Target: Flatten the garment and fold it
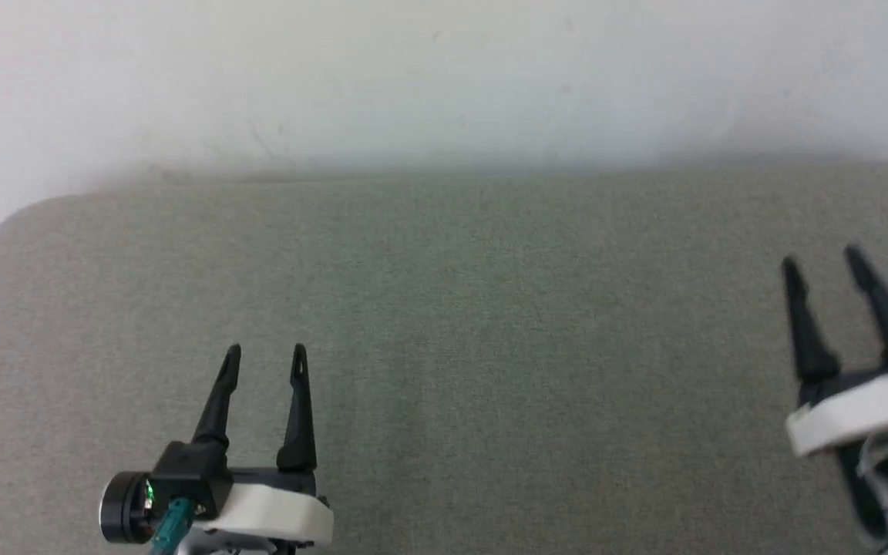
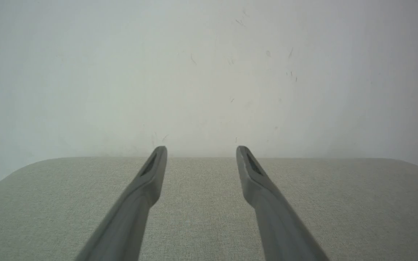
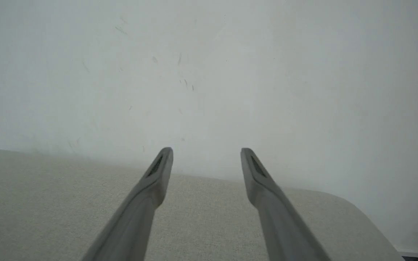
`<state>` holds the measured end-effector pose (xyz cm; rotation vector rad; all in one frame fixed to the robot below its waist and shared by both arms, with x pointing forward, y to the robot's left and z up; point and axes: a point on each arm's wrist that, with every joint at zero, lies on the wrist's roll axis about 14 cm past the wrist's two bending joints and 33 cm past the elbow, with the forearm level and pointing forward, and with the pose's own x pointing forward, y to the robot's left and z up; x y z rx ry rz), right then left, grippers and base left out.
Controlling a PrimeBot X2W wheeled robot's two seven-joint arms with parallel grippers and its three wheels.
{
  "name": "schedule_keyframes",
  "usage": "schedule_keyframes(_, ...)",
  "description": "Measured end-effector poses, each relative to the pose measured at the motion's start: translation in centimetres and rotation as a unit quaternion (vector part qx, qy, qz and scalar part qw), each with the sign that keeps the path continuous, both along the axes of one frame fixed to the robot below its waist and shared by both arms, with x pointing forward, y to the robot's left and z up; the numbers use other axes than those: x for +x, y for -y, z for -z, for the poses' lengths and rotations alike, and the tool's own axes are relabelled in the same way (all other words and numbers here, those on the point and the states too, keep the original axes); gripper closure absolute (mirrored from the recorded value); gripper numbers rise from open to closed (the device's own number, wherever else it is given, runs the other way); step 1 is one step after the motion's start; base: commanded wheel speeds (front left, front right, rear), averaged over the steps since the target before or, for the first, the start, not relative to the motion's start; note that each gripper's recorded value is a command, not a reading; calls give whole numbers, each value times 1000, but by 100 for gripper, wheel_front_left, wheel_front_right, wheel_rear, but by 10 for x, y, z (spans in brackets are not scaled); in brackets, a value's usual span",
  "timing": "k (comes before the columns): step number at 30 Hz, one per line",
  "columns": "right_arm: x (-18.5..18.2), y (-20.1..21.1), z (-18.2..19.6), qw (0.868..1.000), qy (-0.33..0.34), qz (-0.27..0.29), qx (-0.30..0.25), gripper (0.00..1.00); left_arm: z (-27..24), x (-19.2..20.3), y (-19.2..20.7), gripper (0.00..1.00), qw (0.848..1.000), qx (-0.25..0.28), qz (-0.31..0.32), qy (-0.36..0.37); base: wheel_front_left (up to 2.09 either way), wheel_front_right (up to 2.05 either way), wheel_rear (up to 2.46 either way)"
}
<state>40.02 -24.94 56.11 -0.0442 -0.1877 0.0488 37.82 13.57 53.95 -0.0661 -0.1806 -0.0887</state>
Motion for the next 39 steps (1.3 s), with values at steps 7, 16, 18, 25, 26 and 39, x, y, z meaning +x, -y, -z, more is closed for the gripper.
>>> schedule_keyframes(7, -35, -46, 21, 1000, -7, -12, 25, 0, 14, -17, -10, 0, 1000, 13, -15, -20, 0, 0, 0)
schedule_keyframes(16, -61, -58, 41, 998, -33, -3, 46, 0, 28, -31, -19, 0, 998, 19, -29, -43, 0, 0, 0)
schedule_keyframes(18, -62, -63, 43, 998, -35, -7, 48, 0, 31, -32, -18, 0, 998, 19, -29, -47, 0, 0, 0)
schedule_keyframes(25, -63, -67, 38, 998, -29, -12, 51, 0, 29, -32, -19, 0, 998, 22, -30, -44, 0, 0, 0)
schedule_keyframes(26, -63, -67, 37, 998, -26, -12, 51, 0, 29, -32, -19, 0, 998, 24, -30, -44, 0, 0, 0)
schedule_keyframes(39, -65, -67, 38, 998, -31, -12, 51, 100, 30, -32, -20, 100, 998, 24, -32, -48, 0, 0, 0)
